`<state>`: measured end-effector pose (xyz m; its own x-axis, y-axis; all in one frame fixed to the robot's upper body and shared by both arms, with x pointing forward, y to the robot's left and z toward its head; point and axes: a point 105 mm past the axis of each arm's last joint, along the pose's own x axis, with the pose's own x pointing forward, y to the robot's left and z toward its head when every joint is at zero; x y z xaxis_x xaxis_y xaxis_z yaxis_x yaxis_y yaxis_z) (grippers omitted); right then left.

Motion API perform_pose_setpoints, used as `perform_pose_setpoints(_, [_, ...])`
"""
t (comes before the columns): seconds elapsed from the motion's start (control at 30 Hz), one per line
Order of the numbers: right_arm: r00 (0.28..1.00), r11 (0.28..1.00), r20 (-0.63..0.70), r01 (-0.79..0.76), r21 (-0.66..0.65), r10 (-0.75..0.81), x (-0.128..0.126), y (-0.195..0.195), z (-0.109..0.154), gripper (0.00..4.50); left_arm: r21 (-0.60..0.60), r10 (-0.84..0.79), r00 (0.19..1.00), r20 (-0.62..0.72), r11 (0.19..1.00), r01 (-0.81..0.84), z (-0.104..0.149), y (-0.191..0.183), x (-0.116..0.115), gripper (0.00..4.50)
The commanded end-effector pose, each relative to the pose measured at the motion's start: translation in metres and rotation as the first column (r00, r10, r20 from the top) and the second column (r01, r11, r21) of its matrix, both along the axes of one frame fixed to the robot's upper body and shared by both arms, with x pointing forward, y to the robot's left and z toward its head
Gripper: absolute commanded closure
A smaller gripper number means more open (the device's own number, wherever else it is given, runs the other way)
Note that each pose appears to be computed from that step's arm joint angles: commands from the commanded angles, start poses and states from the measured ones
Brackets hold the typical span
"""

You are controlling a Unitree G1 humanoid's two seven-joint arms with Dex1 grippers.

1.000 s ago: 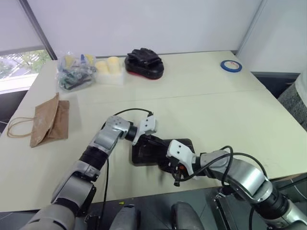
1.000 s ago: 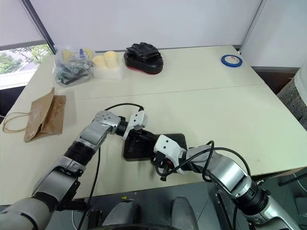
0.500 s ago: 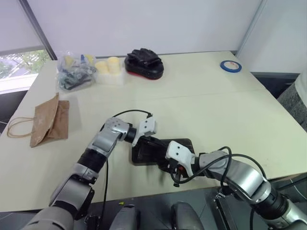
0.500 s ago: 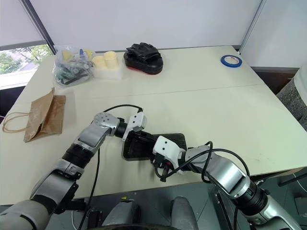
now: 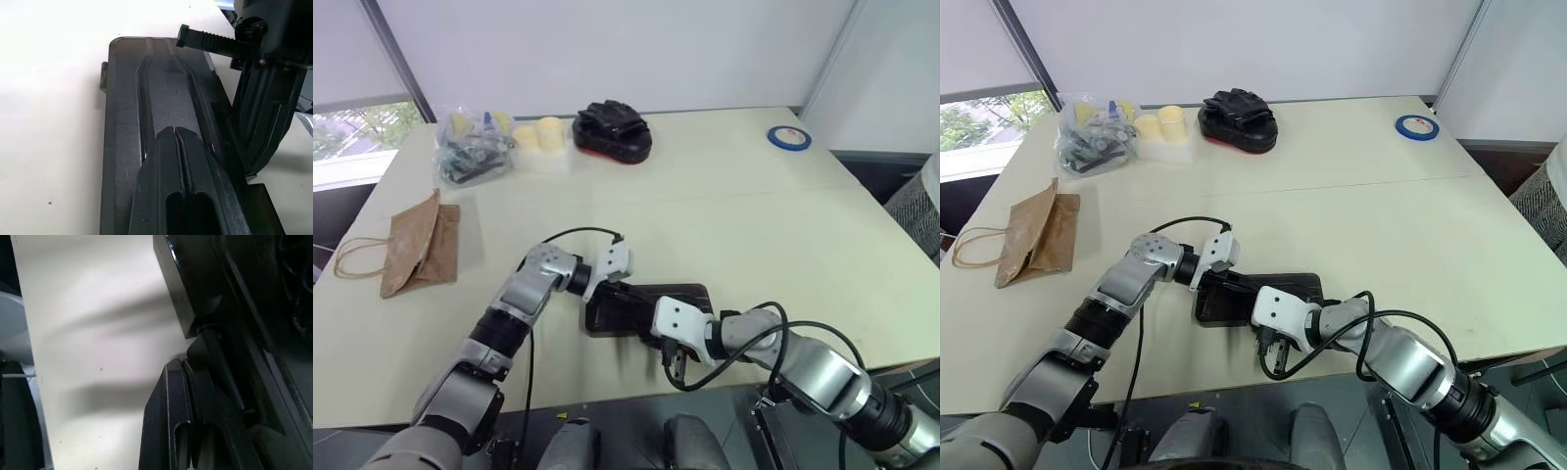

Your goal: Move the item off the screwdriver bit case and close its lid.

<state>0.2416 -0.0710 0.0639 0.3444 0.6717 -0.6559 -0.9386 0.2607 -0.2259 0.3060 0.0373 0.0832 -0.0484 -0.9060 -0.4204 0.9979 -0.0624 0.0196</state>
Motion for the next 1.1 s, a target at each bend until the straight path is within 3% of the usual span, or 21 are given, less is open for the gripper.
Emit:
perform_pose_setpoints(0.03, [0.974, 0.967, 0.123, 0.208, -0.148, -0.191, 0.036, -0.045, -0.006, 4.47, 0.118, 0.057, 0.991, -0.124, 0.992, -0.042, -0.039, 0.017, -0.010, 4.50])
perform_pose_setpoints(0.43, [0.962, 0.958, 0.201, 0.221, -0.185, -0.183, 0.049, -0.054, -0.010, 4.47, 0.110, 0.093, 0.988, -0.124, 0.991, -0.080, -0.039, 0.019, -0.007, 4.50])
perform_pose_setpoints(0.67, [0.982, 0.974, 0.104, 0.174, -0.148, -0.160, 0.033, -0.052, 0.002, 4.47, 0.077, 0.134, 0.985, -0.106, 0.989, -0.126, -0.029, 0.019, 0.003, 4.50])
perform_pose_setpoints(1.1, [0.992, 0.991, 0.025, 0.124, -0.041, -0.123, 0.011, -0.067, 0.066, 4.47, -0.150, 0.281, 0.955, -0.091, 0.945, -0.292, 0.038, 0.026, 0.020, 4.50])
